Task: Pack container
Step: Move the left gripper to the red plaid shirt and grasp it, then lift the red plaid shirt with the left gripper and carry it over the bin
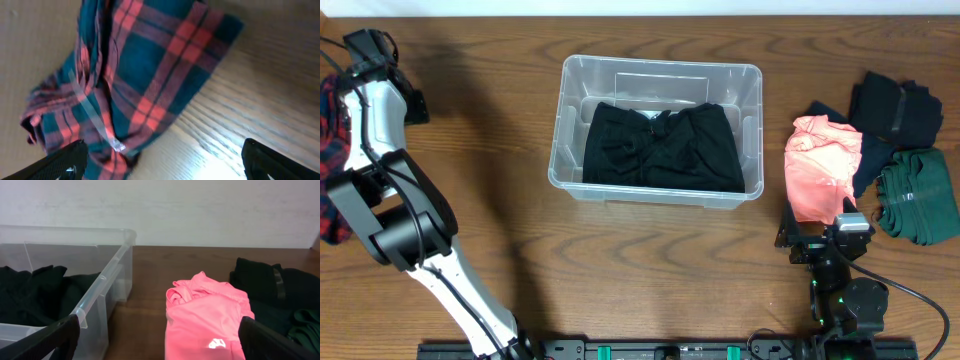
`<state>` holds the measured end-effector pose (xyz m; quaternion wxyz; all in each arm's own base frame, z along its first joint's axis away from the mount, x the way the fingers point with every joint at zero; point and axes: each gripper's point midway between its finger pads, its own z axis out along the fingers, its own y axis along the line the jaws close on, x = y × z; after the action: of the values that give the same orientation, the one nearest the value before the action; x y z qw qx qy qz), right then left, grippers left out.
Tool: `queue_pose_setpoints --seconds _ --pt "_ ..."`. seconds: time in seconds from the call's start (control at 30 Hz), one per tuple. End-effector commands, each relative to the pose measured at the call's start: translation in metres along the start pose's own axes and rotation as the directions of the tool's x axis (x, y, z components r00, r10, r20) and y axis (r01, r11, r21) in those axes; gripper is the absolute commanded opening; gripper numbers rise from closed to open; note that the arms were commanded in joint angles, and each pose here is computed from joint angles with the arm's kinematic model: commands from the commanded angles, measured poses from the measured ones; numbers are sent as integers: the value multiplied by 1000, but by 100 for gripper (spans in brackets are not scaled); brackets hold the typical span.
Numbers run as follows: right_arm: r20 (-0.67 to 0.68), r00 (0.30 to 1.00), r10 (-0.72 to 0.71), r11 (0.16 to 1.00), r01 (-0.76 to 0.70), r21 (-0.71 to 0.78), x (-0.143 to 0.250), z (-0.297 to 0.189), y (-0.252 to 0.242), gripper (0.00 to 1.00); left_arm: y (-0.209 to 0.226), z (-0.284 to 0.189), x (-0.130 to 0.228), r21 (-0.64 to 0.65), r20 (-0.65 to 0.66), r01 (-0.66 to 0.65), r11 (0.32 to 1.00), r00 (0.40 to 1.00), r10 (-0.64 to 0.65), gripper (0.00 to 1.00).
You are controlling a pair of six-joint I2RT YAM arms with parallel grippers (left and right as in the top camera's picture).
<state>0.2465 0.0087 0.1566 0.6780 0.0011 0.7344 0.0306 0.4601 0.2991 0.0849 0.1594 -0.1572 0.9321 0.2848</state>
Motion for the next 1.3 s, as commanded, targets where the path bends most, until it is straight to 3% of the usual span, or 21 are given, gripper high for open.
queue_pose_setpoints --seconds 0.0,0.17,0.9,1.03,1.13,1.27 --pt "-2 1000 10 1000 -10 -7 1 0 2 99 0 26 14 -42 -55 -76 996 996 73 98" --pt "-2 1000 10 1000 -10 -7 1 0 2 99 0 41 20 -74 -79 -140 987 988 134 98" --pt "-2 1000 10 1000 -10 -7 1 0 2 99 21 102 41 -132 -105 -82 988 992 68 97" --pt "-2 1000 10 1000 -10 -8 1 0 2 99 22 108 39 -153 -91 -70 986 994 57 86" --pt "-2 1000 10 1000 -10 -7 1 0 2 99 27 107 33 -185 -65 -15 983 998 3 68" --pt "-2 1000 10 1000 -10 -7 1 0 2 99 30 106 32 -205 -55 20 979 998 -32 35"
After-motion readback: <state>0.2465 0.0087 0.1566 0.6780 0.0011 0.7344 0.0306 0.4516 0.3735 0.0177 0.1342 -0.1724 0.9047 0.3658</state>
